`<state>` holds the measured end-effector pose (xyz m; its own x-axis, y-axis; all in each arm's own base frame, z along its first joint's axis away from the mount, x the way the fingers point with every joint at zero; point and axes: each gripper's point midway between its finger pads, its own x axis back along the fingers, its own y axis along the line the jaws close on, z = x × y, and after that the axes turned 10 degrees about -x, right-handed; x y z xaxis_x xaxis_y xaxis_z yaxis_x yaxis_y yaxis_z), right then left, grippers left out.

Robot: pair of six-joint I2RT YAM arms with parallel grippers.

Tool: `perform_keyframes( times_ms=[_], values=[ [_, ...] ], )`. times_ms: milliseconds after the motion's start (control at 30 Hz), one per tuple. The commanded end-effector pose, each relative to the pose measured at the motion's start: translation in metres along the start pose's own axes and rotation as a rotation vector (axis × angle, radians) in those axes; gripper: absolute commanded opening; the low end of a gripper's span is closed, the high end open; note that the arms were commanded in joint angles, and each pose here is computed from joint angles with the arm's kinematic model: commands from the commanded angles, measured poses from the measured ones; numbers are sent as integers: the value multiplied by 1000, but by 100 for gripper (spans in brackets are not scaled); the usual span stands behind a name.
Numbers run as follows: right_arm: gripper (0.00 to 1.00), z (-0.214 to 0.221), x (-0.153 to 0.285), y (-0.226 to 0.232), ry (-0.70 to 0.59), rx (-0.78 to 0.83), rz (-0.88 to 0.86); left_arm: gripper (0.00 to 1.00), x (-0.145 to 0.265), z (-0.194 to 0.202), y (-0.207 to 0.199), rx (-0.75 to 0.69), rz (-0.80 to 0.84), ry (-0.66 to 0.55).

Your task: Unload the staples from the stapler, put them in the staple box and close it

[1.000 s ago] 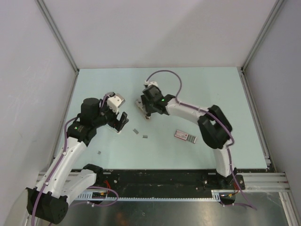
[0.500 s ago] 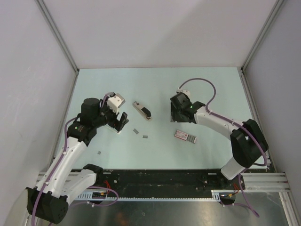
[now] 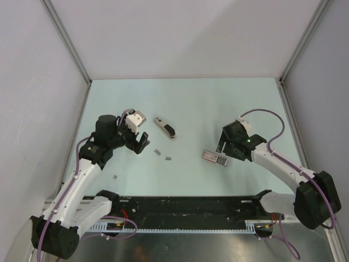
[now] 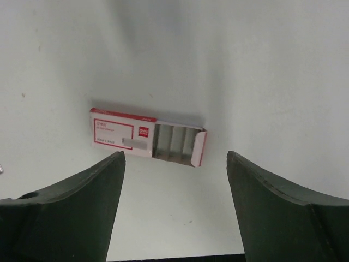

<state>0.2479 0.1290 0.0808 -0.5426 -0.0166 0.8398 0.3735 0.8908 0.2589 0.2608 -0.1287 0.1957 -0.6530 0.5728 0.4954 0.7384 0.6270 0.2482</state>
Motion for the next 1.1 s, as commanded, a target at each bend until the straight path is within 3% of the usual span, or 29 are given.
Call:
perform_keyframes(
  times_ms=[0,433,1067],
  values=[
    [80,1,0,-13,22,-178,-17,89,-2,-5,-5,2,42,-28],
    [81,9,-22,-28,67,-410,73,89,0,-1,-11,-23,54,-36],
    [75,23,-48,-24,101,-447,141,89,1,-3,-14,-29,68,-48]
  ],
)
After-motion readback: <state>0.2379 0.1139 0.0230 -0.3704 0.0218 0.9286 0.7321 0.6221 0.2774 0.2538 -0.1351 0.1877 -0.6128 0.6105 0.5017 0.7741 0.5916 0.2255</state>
